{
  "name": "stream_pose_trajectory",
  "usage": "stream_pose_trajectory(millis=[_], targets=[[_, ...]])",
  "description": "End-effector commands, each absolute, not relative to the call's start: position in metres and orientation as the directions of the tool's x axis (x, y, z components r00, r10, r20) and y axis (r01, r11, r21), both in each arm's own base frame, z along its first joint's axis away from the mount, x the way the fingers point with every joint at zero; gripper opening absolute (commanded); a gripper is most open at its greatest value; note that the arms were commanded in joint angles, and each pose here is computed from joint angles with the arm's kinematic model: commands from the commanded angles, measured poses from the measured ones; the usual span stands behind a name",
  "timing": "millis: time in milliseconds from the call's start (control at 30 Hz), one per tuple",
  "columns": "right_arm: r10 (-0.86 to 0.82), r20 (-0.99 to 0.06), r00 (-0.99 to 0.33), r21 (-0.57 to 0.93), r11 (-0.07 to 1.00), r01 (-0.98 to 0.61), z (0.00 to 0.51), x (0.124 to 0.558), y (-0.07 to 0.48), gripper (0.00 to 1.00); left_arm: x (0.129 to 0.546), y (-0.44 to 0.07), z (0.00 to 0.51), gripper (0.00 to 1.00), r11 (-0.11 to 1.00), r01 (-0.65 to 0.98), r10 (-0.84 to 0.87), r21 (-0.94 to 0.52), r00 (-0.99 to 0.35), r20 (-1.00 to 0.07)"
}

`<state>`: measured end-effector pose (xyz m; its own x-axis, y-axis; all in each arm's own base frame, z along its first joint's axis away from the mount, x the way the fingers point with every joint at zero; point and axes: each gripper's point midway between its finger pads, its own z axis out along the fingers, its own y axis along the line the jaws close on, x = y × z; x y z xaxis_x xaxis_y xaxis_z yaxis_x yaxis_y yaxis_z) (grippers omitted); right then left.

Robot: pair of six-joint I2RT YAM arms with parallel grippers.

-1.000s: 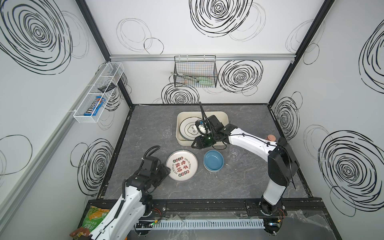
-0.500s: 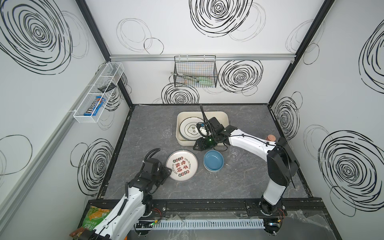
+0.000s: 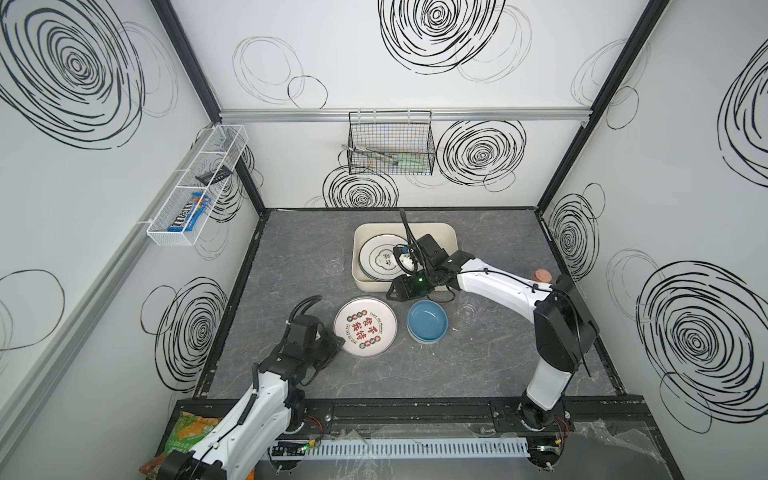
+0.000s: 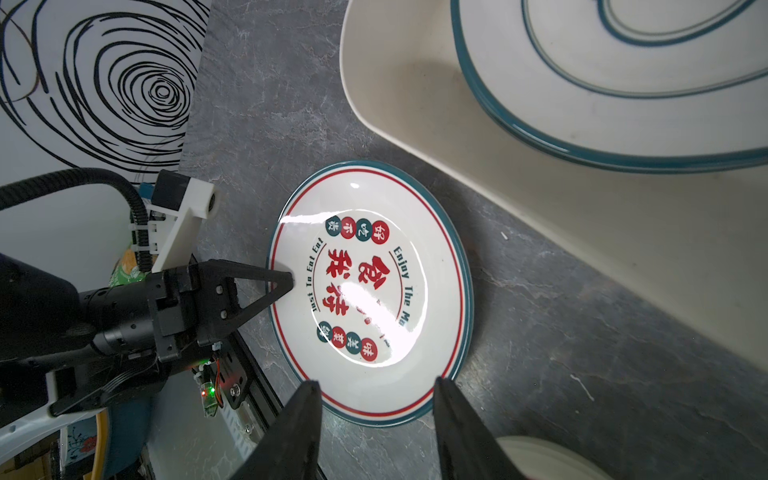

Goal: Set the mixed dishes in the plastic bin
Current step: 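Grip the red-lettered plate rim with the right gripper while the left pinches its edge, then tilt the red-lettered plate upright with the right gripper while the left steadies it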

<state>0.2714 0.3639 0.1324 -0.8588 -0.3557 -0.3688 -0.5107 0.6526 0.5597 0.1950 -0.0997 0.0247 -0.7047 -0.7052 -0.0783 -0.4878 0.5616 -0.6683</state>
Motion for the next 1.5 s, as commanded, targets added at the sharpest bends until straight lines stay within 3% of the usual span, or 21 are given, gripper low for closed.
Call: stream_pose_trajectory(millis=[0,133,967,1467], targets=[[-0.340,-0.405,-0.849,0.552,0.649,-0.523,0.147,0.272,0.362,0.49,0.182,-0.091,0.014,0.06,0.592,-0.534,-0.707,-0.603,-0.703,-0.071],[-0.326,-0.420,-0.847,0.549,0.652,-0.523,0.153,0.276,0.361,0.49,0.187,-0.092,0.031,0.00,0.582,-0.509,-0.710,-0.634,-0.699,-0.091],[-0.148,-0.467,-0.872,0.624,0.643,-0.443,0.195,0.305,0.322,0.50,0.219,-0.100,0.180,0.00,0.608,-0.290,-0.671,-0.739,-0.685,-0.283],[-0.094,-0.437,-0.895,0.711,0.573,-0.407,0.200,0.307,0.320,0.50,0.247,-0.136,0.227,0.00,0.494,-0.110,-0.655,-0.862,-0.699,-0.286]])
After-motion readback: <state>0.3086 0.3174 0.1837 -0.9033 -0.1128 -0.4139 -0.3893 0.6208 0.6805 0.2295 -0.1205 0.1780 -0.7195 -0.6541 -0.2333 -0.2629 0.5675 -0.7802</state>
